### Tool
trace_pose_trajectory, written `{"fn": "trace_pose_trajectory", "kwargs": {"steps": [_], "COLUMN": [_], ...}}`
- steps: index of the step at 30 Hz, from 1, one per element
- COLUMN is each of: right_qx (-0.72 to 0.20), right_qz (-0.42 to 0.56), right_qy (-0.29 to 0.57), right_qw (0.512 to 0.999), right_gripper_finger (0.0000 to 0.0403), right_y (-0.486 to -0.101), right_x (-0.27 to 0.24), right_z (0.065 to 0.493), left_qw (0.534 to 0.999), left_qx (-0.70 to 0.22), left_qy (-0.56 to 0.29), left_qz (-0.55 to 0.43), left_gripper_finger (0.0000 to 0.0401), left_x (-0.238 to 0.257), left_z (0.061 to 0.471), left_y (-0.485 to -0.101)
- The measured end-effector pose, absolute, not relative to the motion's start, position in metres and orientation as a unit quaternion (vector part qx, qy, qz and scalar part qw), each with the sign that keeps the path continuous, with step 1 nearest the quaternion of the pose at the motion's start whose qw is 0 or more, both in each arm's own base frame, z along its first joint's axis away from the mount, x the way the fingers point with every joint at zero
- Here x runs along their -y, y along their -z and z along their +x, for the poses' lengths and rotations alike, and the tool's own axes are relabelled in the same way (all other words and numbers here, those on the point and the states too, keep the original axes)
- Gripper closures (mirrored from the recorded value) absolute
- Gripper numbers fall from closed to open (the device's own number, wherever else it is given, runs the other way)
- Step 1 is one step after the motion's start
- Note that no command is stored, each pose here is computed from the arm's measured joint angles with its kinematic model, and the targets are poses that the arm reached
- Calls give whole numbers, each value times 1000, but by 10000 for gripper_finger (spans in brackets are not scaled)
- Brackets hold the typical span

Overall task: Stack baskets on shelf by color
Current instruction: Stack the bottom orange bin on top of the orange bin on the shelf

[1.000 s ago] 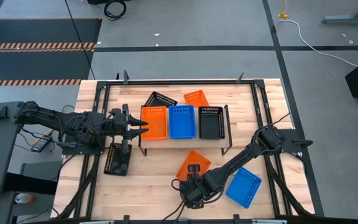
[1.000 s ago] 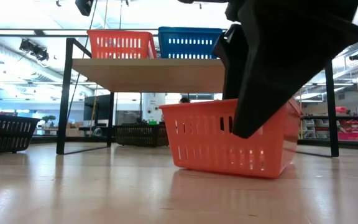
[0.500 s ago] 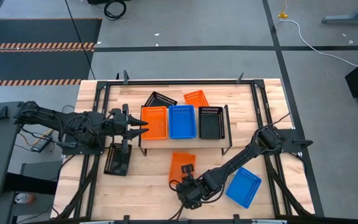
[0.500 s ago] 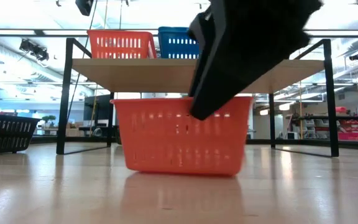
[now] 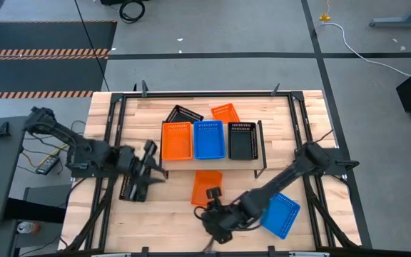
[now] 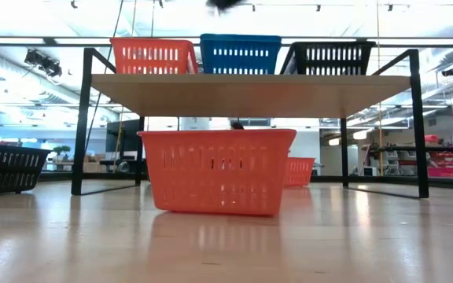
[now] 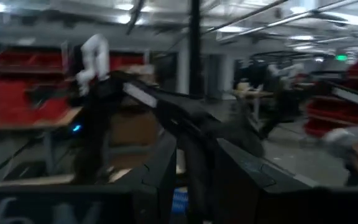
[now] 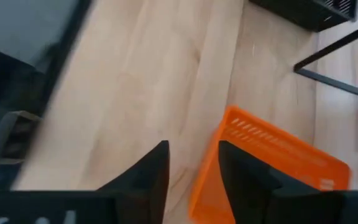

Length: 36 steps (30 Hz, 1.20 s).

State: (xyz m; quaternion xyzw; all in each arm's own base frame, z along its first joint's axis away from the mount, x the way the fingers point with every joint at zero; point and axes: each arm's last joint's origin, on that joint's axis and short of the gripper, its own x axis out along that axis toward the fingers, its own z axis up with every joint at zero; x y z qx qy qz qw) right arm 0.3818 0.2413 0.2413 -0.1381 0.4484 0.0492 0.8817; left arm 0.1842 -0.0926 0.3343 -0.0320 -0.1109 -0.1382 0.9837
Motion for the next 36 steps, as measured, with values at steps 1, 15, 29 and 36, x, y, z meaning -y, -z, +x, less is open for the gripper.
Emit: {"fn": "trace_pose_trajectory", "kwargs": {"steps": [1, 15, 29, 36], "right_qx": [-447, -495, -551, -563], "right_qz": [-134, -34, -25, -35], "right_qy": [-52, 62, 135, 144], "right_qw": [883, 866, 823, 813], "right_gripper_finger": [248, 206, 205, 205], "right_y": [-250, -336, -302, -291], "right_x": [-244, -242, -259, -258], "right_z": [375, 251, 204, 202], "left_qw": [984, 964, 854, 854], "left_qx": [109, -252, -516, -515], "left_qy": [142, 38, 42, 44], "left_qz": [-23, 77, 58, 58], "left_gripper_finger": [284, 284, 279, 228], "left_x": [99, 190, 184, 185], "left_z": [188, 298, 350, 350], "left_y": [-333, -287, -207, -206]}}
